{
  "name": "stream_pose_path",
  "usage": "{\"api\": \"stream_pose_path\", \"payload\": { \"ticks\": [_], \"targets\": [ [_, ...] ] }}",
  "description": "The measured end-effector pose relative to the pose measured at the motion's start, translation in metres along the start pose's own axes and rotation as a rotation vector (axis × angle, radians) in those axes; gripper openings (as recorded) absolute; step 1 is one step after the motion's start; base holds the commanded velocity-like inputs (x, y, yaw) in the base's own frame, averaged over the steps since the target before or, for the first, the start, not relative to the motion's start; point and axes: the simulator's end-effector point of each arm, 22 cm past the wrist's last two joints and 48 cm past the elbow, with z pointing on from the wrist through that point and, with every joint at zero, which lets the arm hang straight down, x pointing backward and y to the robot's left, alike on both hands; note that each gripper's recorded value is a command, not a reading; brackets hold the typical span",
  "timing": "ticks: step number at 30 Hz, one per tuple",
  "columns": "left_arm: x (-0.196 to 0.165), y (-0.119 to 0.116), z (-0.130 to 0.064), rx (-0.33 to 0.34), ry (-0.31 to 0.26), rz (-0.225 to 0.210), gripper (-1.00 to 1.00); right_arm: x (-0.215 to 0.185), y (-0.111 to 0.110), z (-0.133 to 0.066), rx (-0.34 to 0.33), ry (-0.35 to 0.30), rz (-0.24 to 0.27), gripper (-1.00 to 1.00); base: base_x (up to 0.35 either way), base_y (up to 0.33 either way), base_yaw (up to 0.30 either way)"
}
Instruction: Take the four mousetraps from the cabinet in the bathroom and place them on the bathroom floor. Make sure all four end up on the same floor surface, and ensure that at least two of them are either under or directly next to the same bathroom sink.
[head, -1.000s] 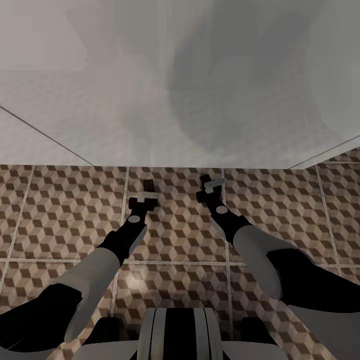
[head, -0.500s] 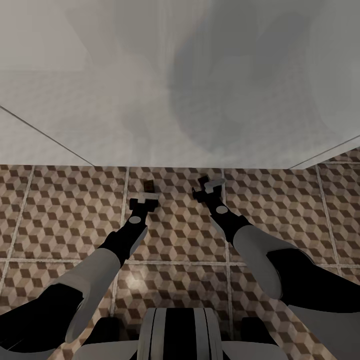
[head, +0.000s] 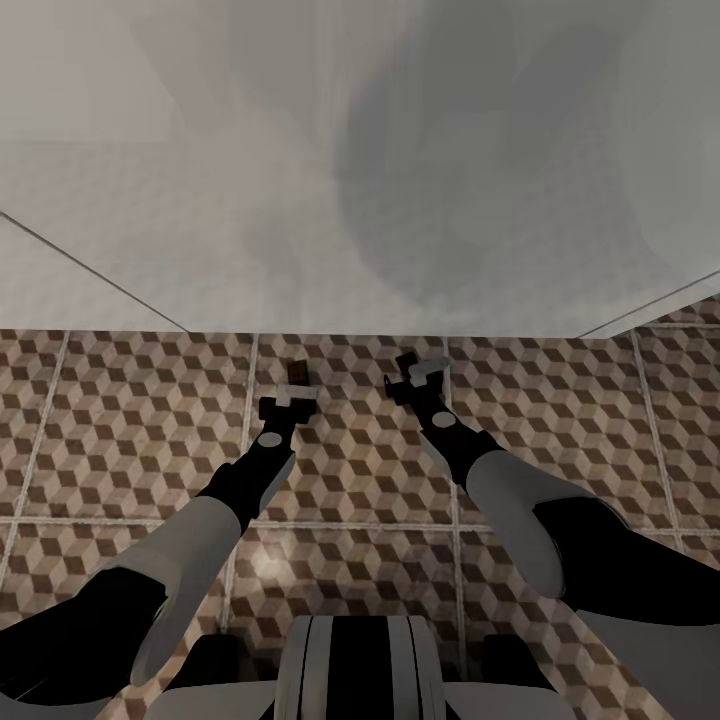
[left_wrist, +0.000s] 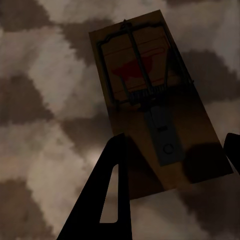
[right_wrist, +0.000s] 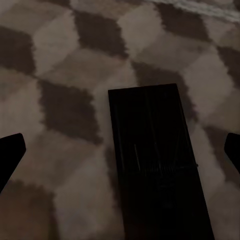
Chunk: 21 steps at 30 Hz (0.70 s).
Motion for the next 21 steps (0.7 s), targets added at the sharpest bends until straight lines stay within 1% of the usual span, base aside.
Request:
{"api": "stream_pose_path", "payload": {
  "ticks": [13, 14, 15, 21],
  "targets": [
    [0.0, -0.0002, -0.0002, 0.0, -0.001, 0.0, -1.0, 0.0, 0.0, 0.0, 0.0, 0.0, 0.0, 1.0, 0.0, 0.0, 0.0],
    [-0.0001, -0.0004, -0.0003, 0.001, -0.001, -0.001, 1.0, 0.0, 0.0, 0.0, 0.0, 0.0, 0.0, 1.0, 0.0, 0.0, 0.0],
    [0.0065, -0.0008, -0.0006, 0.001, 0.013, -0.006, 1.0, 0.0002, 0.0, 0.0001, 0.0, 0.0, 0.0, 1.0, 0.0, 0.0, 0.0],
    [0.0065, -0.0008, -0.0007, 0.001, 0.013, -0.006, 1.0, 0.0001, 0.0, 0.0001, 0.0, -0.001, 0.0, 1.0, 0.0, 0.0, 0.0]
  ]
}}
